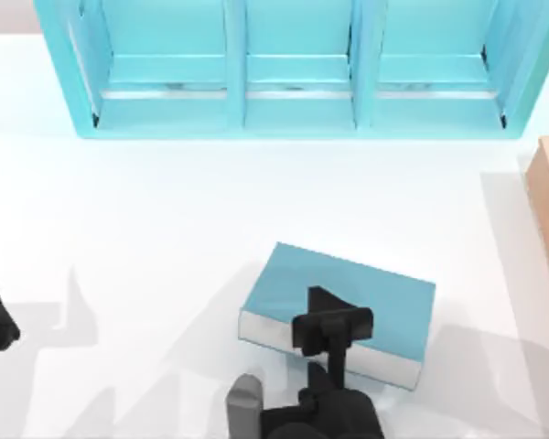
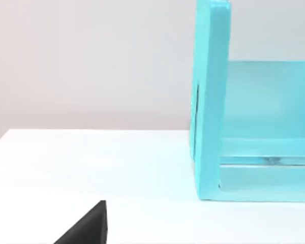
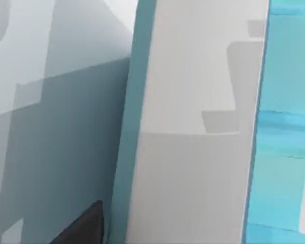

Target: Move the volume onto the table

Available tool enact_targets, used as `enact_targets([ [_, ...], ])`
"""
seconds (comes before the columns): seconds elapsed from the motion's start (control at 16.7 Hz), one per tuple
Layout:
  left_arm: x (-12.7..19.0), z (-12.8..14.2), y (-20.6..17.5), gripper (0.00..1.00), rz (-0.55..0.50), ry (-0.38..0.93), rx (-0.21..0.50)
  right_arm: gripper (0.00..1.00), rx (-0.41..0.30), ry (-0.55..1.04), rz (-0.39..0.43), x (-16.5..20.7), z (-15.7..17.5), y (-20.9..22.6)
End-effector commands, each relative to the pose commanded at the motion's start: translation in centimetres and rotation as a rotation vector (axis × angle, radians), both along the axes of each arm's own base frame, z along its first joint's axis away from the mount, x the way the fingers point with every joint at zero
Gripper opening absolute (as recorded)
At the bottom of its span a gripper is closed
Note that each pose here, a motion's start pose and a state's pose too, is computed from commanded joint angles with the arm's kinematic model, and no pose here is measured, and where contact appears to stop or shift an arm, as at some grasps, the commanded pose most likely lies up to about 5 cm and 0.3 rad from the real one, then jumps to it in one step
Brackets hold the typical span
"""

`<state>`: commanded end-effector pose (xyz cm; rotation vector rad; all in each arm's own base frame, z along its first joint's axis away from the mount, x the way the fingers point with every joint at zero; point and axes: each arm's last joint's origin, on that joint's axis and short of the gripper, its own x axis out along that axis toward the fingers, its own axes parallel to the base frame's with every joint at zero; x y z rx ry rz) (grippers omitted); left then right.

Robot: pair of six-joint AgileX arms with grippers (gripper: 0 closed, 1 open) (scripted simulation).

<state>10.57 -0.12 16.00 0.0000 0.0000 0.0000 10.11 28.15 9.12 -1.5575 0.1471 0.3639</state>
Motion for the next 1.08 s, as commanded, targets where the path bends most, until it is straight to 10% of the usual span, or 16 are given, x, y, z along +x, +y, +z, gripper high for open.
enact_targets([
  [0.48,0.0,0.0,0.0,1.0,0.0,0.0,0.0,1.0,-0.075,0.017,-0.033,-7.7,-0.6,-0.2],
  [1.08,0.0,0.0,0.0,1.0,0.0,0.0,0.0,1.0,0.013,-0.055,-0.027,-11.6,2.2,-1.7],
])
